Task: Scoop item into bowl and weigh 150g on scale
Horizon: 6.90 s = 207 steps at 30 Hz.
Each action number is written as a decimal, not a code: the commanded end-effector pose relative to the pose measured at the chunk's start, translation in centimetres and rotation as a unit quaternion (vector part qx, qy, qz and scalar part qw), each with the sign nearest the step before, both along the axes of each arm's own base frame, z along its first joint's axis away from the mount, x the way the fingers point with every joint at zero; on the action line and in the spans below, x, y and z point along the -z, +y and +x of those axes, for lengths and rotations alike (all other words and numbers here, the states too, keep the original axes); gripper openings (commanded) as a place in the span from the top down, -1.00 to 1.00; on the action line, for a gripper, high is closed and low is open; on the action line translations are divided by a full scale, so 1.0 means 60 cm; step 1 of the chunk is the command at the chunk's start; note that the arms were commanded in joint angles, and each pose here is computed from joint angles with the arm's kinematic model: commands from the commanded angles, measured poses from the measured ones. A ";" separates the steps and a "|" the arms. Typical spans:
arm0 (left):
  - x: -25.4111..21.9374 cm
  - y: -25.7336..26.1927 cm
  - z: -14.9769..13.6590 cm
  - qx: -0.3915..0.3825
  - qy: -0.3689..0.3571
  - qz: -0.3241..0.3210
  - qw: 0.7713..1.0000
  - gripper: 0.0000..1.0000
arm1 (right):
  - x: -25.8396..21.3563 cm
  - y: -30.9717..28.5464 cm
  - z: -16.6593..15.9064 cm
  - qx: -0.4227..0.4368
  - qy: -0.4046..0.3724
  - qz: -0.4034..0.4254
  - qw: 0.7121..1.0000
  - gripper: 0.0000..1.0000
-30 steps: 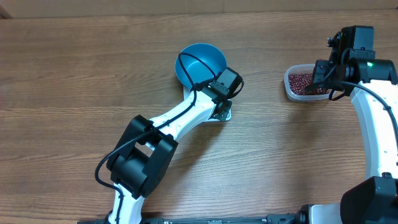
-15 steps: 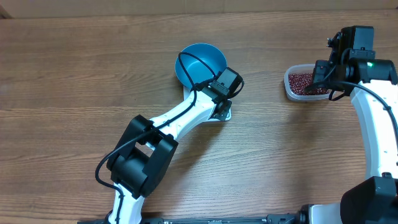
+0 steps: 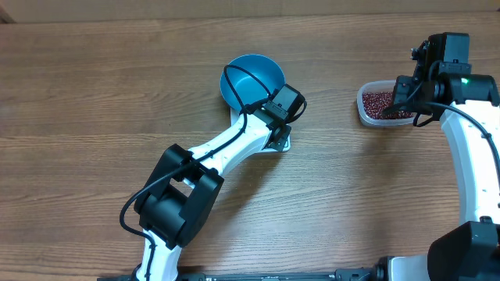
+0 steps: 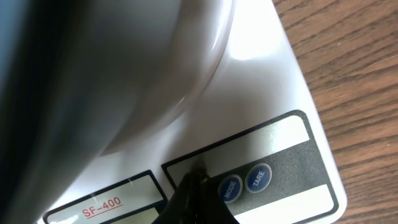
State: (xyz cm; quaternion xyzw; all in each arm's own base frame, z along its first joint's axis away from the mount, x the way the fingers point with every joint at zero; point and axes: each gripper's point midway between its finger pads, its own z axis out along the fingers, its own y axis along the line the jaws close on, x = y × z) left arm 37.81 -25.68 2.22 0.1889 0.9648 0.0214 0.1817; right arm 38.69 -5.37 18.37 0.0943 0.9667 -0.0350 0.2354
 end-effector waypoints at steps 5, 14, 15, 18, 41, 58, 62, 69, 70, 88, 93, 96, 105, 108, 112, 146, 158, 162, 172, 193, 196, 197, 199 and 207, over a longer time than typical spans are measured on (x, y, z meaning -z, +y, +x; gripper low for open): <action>0.037 0.012 -0.023 0.010 0.032 0.022 0.999 0.92 | -0.025 -0.001 0.014 -0.003 -0.022 -0.002 1.000 0.93; 0.051 0.016 -0.030 0.014 0.035 0.022 0.999 0.92 | -0.026 -0.002 0.015 -0.003 -0.024 -0.002 1.000 0.93; 0.051 0.015 -0.030 0.016 0.036 0.021 0.999 0.92 | -0.026 -0.002 0.015 -0.003 -0.024 -0.002 1.000 0.93; 0.051 0.015 -0.030 0.018 0.036 0.021 0.999 0.92 | -0.026 -0.001 0.015 -0.004 -0.024 -0.002 1.000 0.93; -0.351 -0.041 0.003 0.051 -0.133 -0.140 0.980 0.92 | -0.025 -0.001 0.014 -0.004 -0.022 -0.002 1.000 0.93; -0.163 -0.032 0.092 0.032 -0.072 -0.093 0.993 0.92 | -0.023 0.000 0.010 -0.004 -0.017 0.000 1.000 0.93; -0.135 -0.034 0.095 0.027 -0.062 -0.088 0.994 0.92 | -0.023 0.000 0.010 -0.004 -0.016 0.000 1.000 0.93; -0.122 -0.042 0.092 0.031 -0.048 -0.098 0.994 0.92 | -0.023 0.000 0.010 -0.004 -0.016 0.000 1.000 0.93; -0.123 -0.048 0.090 0.034 -0.045 -0.107 0.993 0.92 | -0.023 0.000 0.010 -0.004 -0.017 0.000 1.000 0.93; -0.173 -0.058 0.118 0.024 -0.078 -0.129 0.988 0.92 | -0.021 0.000 0.007 -0.004 -0.013 0.001 1.000 0.93; -0.253 -0.052 0.135 0.014 -0.108 -0.122 0.986 0.92 | -0.020 0.001 0.004 -0.004 -0.009 0.001 1.000 0.93; -0.309 -0.047 0.127 0.014 -0.112 -0.124 0.986 0.92 | -0.018 0.001 0.001 -0.004 -0.004 0.001 1.000 0.93; -0.467 0.037 0.038 -0.002 -0.121 -0.131 0.984 0.91 | -0.017 0.001 -0.002 -0.004 -0.001 0.002 1.000 0.93; -0.490 0.095 0.006 -0.017 -0.111 -0.118 0.987 0.91 | -0.016 0.001 -0.003 -0.004 0.001 0.002 1.000 0.93; -0.486 0.149 -0.030 -0.039 -0.073 -0.109 0.991 0.91 | -0.016 0.002 -0.002 -0.004 0.000 0.002 1.000 0.93; -0.271 0.128 -0.179 0.083 -0.021 -0.144 0.986 -0.99 | -0.011 0.009 -0.012 -0.008 0.014 0.015 1.000 0.93; -0.267 0.131 -0.185 0.083 -0.012 -0.140 0.987 -0.99 | -0.011 0.009 -0.012 -0.008 0.014 0.015 1.000 0.93; -0.267 0.131 -0.185 0.083 -0.012 -0.140 0.987 -0.99 | -0.011 0.009 -0.012 -0.008 0.014 0.015 1.000 0.93; -0.267 0.131 -0.185 0.083 -0.012 -0.140 0.987 -0.99 | -0.031 -0.006 0.003 -0.013 -0.008 -0.016 1.000 0.93; -0.267 0.131 -0.185 0.083 -0.012 -0.140 0.987 -0.99 | -0.024 -0.035 0.028 -0.039 0.080 -0.080 0.993 0.93; -0.267 0.131 -0.185 0.083 -0.012 -0.140 0.987 -0.99 | -0.016 -0.021 0.033 -0.061 0.082 -0.063 0.993 0.93; -0.267 0.131 -0.185 0.083 -0.012 -0.140 0.987 -0.99 | -0.014 -0.018 0.033 -0.068 0.082 -0.061 0.992 0.93; -0.267 0.131 -0.185 0.083 -0.012 -0.140 0.987 -0.99 | -0.009 -0.019 0.034 -0.070 0.087 -0.062 0.992 0.93; -0.267 0.131 -0.185 0.083 -0.012 -0.140 0.987 -0.99 | 0.032 -0.027 0.032 -0.067 0.120 -0.070 0.988 0.93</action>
